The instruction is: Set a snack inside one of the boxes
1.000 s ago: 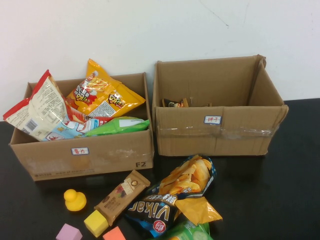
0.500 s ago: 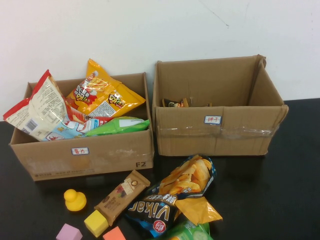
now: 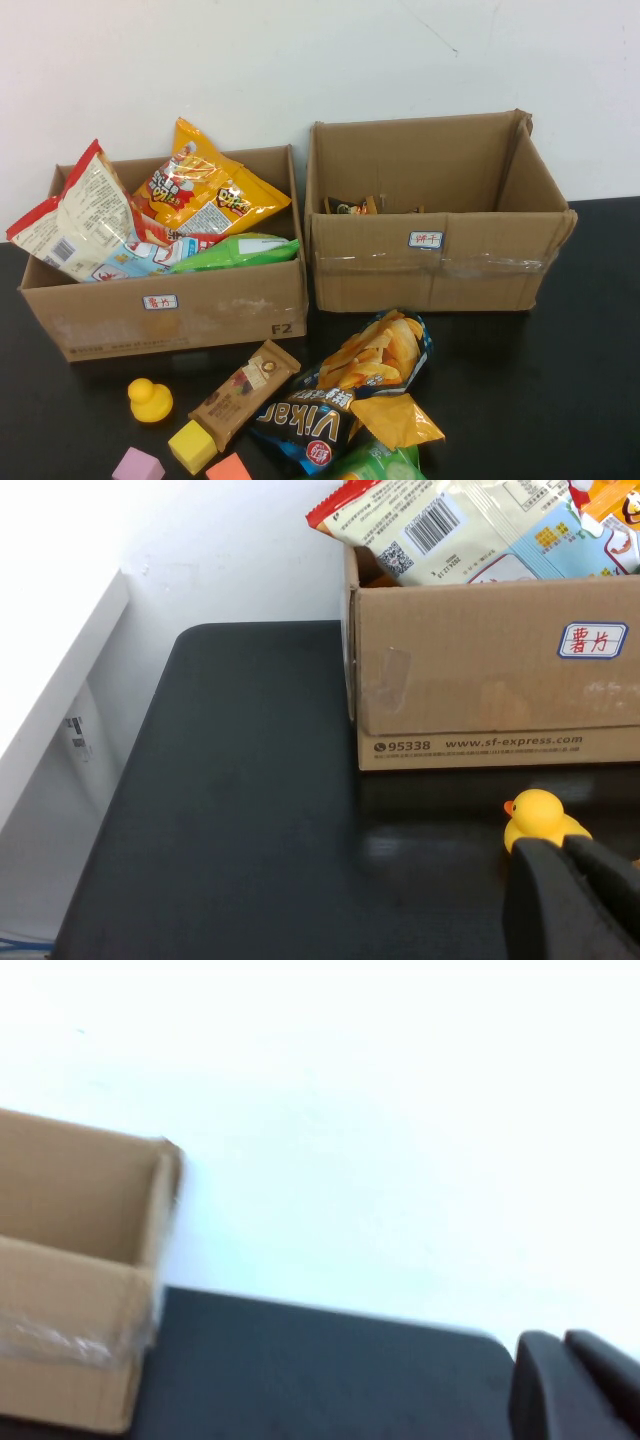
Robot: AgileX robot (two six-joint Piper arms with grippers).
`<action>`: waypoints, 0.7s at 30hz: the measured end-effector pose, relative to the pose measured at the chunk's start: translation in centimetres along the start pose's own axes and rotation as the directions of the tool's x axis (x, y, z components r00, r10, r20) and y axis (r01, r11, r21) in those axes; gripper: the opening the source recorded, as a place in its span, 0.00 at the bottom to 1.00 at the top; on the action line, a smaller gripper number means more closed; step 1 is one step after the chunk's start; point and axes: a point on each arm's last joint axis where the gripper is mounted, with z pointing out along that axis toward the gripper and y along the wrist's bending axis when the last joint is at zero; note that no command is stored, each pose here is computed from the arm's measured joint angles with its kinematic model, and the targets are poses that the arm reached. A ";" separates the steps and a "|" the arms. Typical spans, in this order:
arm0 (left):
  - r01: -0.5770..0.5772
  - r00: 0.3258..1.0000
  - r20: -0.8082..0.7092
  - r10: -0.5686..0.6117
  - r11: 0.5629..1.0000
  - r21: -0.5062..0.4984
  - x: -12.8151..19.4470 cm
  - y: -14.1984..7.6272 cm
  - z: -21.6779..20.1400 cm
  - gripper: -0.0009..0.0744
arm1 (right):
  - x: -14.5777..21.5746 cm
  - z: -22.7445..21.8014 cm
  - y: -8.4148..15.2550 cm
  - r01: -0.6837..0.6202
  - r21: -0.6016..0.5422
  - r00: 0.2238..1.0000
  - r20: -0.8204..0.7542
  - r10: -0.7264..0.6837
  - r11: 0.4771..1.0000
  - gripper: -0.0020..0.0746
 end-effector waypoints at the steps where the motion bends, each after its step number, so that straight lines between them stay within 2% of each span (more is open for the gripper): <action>1: 0.000 1.000 0.000 0.000 1.000 0.000 0.0 0.0 0.0 0.01 | -0.2 0.7 0.2 0.014 -0.016 1.000 0.010 -0.014 1.000 0.03; 5: 0.000 1.000 0.000 0.000 1.000 0.000 0.0 0.0 0.0 0.01 | -0.9 3.4 1.2 0.043 -0.087 0.999 0.016 -0.042 0.995 0.03; 10: 0.000 1.000 0.000 0.000 1.000 0.000 0.0 0.0 0.0 0.01 | -2.0 6.1 3.3 0.108 -0.223 0.987 -0.093 -0.131 0.969 0.03; 17: 0.002 1.000 0.000 -0.002 1.000 0.000 0.0 0.0 0.0 0.01 | -3.5 9.9 8.1 0.275 -0.437 0.874 -0.257 -0.411 0.857 0.03; 21: 0.002 1.000 0.000 -0.002 1.000 0.000 0.0 0.0 0.0 0.01 | -3.9 11.5 11.6 0.309 -0.537 0.799 -0.301 -0.520 0.785 0.13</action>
